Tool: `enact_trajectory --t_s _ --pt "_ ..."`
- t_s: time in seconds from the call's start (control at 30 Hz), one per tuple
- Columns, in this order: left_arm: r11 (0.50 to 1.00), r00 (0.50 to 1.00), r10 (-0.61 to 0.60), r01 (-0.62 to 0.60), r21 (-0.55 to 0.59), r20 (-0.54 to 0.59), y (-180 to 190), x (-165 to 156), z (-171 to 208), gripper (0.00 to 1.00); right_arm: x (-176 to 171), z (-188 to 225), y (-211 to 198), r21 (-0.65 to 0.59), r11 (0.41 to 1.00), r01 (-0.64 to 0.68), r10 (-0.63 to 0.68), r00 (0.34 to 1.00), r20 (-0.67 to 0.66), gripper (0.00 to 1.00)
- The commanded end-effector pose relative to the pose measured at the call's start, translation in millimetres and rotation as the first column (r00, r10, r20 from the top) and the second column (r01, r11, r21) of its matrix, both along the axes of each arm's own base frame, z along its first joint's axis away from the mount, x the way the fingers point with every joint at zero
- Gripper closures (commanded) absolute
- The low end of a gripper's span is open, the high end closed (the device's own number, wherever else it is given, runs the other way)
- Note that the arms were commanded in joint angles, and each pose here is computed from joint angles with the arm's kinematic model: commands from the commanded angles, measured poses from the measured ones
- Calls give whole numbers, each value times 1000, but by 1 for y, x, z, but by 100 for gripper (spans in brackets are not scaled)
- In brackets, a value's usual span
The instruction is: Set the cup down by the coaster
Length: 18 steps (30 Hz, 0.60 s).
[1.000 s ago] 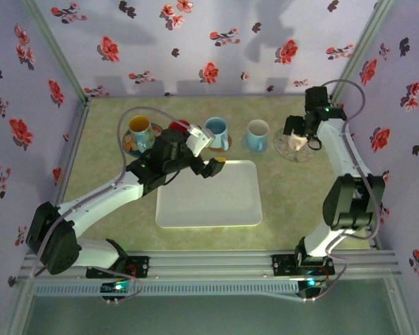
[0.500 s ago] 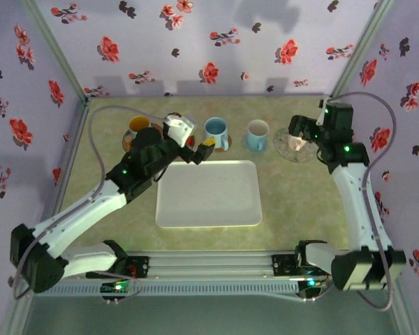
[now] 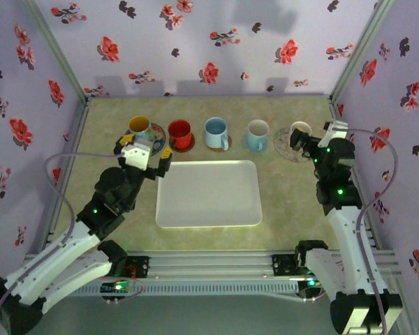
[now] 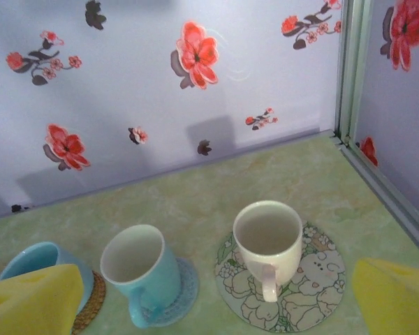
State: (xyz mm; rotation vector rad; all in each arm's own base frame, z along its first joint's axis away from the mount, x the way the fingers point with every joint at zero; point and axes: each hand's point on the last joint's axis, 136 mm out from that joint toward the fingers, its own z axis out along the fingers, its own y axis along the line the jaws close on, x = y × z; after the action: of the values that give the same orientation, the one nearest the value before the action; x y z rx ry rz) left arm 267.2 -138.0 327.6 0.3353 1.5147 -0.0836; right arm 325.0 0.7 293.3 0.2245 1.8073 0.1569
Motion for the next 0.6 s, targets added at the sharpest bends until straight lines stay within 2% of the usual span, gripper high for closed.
enact_trajectory --t_s 0.0,0.2,0.43,0.57 --pt "984 983 179 -179 -6 37 43 -6 0 0 4 0 -7 1 999 41 -41 997 69 0" --pt "920 920 391 -391 -5 36 96 -19 -28 0 4 -37 -19 19 992 121 -122 992 39 0" --pt "873 874 485 -485 -47 -6 124 -24 -67 0 1 -72 -33 5 979 203 -204 979 15 0" --pt "843 843 533 -536 -40 -69 136 -21 -102 0 2 -91 -37 -29 976 217 -218 975 -40 0"
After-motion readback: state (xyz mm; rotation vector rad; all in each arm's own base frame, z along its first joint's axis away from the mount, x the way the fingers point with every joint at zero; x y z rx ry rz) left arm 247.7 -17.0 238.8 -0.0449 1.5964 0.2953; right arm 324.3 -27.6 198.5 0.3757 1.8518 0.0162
